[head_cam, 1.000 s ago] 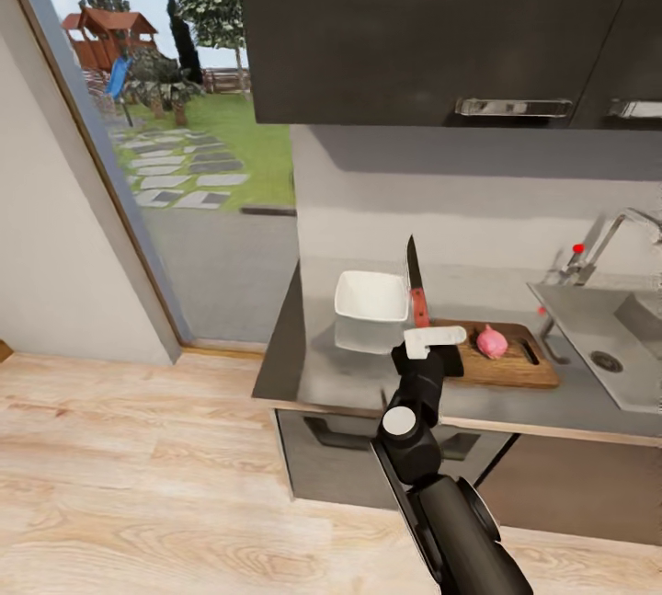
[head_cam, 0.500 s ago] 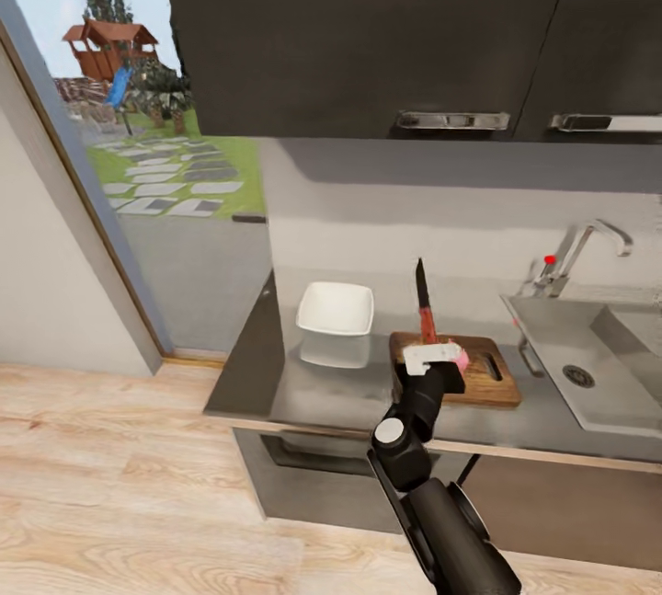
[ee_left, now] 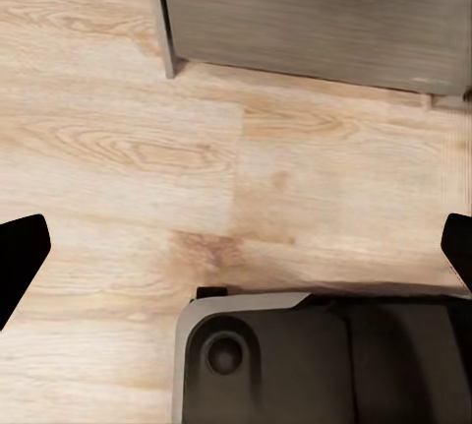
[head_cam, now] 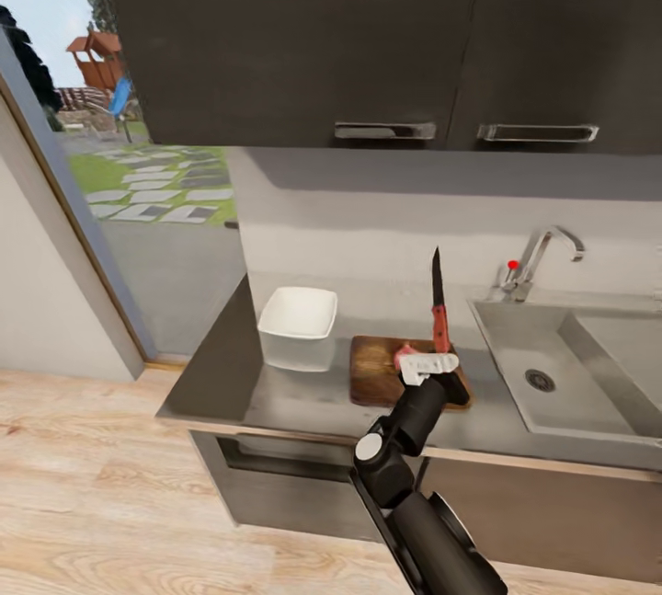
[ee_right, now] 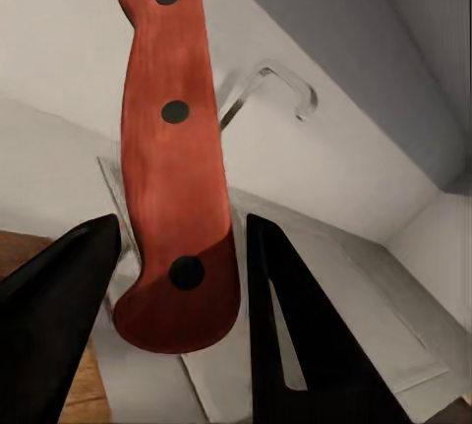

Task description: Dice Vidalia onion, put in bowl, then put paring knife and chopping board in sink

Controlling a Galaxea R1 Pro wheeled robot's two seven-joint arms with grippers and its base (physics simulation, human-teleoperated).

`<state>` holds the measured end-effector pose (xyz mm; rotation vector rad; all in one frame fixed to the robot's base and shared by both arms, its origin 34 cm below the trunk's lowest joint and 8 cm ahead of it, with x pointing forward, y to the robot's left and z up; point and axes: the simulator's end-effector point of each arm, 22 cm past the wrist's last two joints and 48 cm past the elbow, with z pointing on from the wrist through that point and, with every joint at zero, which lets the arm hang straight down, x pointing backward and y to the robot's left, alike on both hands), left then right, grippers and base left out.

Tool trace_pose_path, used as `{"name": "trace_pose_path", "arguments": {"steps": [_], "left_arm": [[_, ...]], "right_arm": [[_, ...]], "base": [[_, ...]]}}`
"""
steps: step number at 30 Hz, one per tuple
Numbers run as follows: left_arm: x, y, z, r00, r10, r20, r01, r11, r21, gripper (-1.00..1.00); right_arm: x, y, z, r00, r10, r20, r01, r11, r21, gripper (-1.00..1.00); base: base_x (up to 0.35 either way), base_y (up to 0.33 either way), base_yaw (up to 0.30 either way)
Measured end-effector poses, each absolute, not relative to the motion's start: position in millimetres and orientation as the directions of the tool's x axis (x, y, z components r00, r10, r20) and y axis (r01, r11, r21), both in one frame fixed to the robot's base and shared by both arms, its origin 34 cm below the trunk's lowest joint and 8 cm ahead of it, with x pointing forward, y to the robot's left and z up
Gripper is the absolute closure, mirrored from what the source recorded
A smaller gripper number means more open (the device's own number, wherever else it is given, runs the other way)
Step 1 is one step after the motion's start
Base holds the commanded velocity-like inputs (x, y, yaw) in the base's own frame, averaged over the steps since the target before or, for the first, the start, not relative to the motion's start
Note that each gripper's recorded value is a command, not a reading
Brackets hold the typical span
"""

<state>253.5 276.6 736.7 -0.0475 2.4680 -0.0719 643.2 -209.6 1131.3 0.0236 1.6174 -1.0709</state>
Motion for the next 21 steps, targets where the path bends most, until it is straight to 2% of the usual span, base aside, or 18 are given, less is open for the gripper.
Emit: {"name": "trace_pose_path", "arguments": {"steps": [6,16,21], "left_arm": [[255.2,276.8,737.6,-0.777,-0.052,-0.627,-0.016,0.998,-0.063,-1.0],[255.3,277.1,737.6,-0.776,-0.052,-0.628,-0.016,0.998,-0.063,-1.0],[255.3,277.0,737.6,-0.776,-0.052,-0.628,-0.016,0.998,-0.063,-1.0]], "right_arm": [[640.3,-160.2,1111.6,-0.34,-0.605,-0.72,0.423,0.586,-0.691,1.0],[638.0,-145.3,1068.8,-0.386,-0.676,-0.627,0.327,0.535,-0.779,1.0],[637.4,-144.5,1062.3,-0.394,-0.686,-0.612,0.314,0.525,-0.791,1.0]], "base": [[-0.048,-0.259,0.0],[-0.003,-0.032,0.0],[0.0,-0.203,0.0]]}}
